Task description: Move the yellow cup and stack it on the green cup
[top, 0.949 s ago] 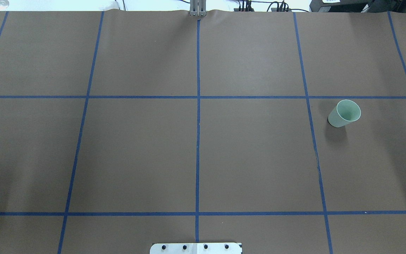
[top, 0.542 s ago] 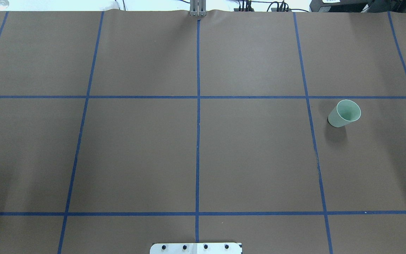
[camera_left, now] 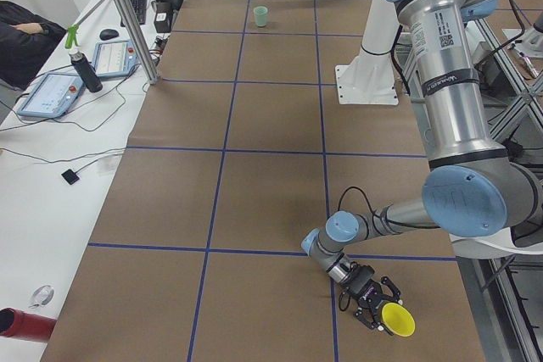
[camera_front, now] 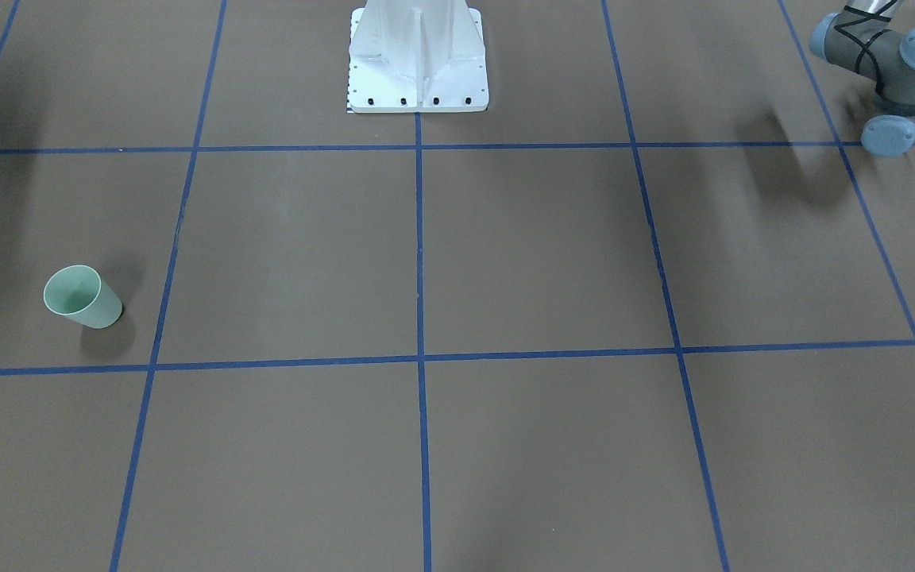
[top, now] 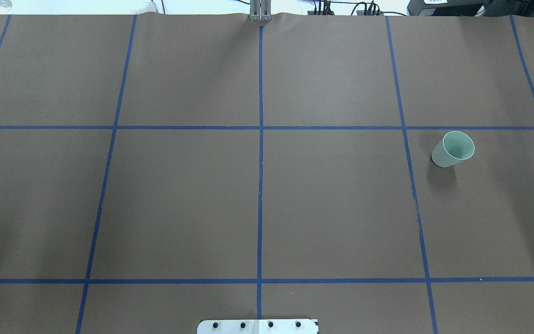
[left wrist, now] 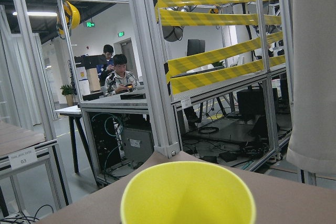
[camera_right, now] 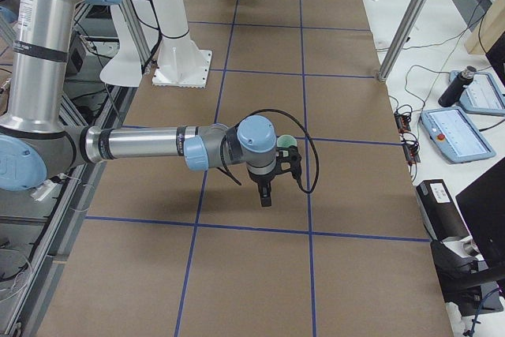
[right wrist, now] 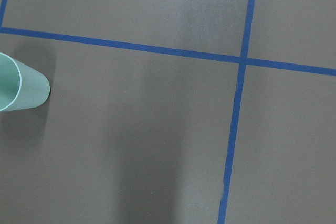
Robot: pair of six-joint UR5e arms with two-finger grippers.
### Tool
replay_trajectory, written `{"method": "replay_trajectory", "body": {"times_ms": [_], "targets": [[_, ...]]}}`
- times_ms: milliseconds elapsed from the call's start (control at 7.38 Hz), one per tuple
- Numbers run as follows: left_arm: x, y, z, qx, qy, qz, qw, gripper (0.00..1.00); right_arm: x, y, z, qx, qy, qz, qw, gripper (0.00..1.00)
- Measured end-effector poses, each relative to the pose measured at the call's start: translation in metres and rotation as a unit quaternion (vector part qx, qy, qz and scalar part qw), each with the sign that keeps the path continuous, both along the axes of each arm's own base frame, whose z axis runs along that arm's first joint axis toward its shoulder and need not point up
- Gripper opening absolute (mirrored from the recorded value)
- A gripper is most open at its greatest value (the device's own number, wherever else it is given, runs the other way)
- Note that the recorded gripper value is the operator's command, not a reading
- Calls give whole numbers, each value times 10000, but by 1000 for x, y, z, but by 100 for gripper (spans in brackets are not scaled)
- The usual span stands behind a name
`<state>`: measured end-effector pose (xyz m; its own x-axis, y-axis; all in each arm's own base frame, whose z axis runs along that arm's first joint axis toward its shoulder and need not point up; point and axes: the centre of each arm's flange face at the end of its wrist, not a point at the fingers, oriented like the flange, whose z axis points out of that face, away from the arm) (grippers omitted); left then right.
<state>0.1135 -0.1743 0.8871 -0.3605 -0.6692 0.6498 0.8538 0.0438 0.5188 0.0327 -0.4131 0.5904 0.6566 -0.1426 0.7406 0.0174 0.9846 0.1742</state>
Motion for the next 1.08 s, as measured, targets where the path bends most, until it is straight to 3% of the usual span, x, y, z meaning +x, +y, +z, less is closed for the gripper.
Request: {"method": "replay_trajectory", "body": {"times_ms": [542, 813, 1084], "targets": [[-36, -8, -27, 238, 463, 642, 9966, 1, -1, -1, -6, 35, -88, -16, 10000, 100], [-63, -56, -48, 705, 773, 949, 9900, 1, -1, -3, -9, 67, -95, -17, 9999, 100], [-72, -126, -77, 1194, 1084, 1268, 9787, 0, -1, -4, -10, 76, -97, -16, 9999, 100]]}}
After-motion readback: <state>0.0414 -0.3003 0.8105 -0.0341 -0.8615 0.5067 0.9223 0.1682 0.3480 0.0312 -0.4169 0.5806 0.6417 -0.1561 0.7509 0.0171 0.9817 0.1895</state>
